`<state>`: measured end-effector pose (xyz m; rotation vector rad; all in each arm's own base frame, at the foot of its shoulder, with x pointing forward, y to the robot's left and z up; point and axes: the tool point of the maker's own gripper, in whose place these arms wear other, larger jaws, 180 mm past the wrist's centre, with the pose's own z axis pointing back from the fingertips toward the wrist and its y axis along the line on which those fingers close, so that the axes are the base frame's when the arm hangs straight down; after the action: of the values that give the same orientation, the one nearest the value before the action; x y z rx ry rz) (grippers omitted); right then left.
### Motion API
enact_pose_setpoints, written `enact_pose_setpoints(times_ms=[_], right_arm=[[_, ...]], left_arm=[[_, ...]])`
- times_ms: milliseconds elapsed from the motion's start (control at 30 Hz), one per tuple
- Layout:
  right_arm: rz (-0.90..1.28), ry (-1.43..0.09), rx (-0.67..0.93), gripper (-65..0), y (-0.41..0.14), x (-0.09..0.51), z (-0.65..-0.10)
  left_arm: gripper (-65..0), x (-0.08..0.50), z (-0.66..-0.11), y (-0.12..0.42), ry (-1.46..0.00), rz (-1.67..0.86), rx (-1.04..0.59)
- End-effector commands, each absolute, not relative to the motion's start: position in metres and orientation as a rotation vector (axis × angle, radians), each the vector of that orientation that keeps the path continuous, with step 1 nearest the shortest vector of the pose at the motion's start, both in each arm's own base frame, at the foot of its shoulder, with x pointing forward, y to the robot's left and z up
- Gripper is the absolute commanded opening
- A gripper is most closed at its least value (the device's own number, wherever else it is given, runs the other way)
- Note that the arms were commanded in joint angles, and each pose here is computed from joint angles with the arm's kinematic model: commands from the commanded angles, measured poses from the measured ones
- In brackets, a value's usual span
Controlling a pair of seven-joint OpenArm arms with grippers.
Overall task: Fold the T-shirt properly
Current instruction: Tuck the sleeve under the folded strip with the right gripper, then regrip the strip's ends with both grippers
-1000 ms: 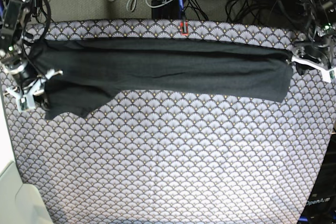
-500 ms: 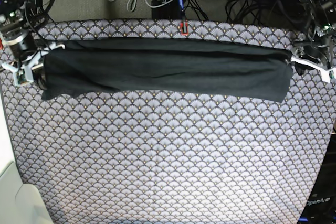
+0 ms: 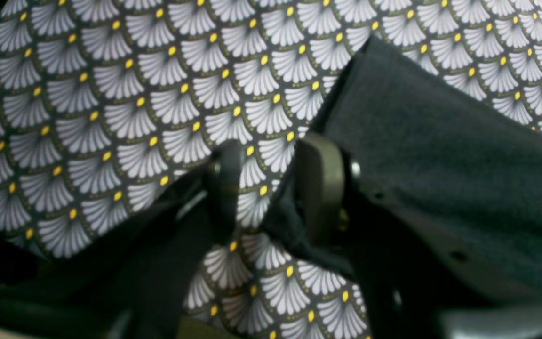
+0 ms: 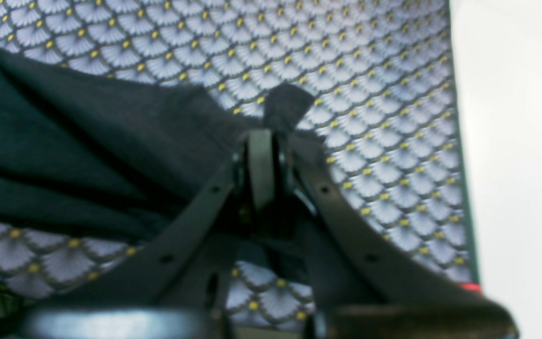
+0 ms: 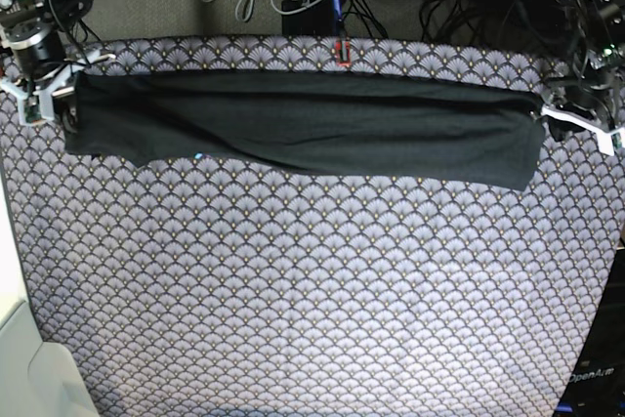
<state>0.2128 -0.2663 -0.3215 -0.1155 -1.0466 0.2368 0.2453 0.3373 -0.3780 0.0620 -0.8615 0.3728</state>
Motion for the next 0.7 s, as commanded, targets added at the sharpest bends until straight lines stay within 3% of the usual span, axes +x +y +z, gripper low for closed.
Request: enact_pose_setpoints(times_ms=[0,667], right_arm=[[0.241,-1.095,-0.113,-65.0,-0.265,0.216,-0.31],[0.128,-0.982,-0.059,-65.0,-0.278,0.199,-0.362]], left_arm=[[-42.4,0.254,-0.362,0.344,-0.913,0.355,0.079],[-42.0,0.258,-0.356,0.336,-0.923,0.23,0.044]])
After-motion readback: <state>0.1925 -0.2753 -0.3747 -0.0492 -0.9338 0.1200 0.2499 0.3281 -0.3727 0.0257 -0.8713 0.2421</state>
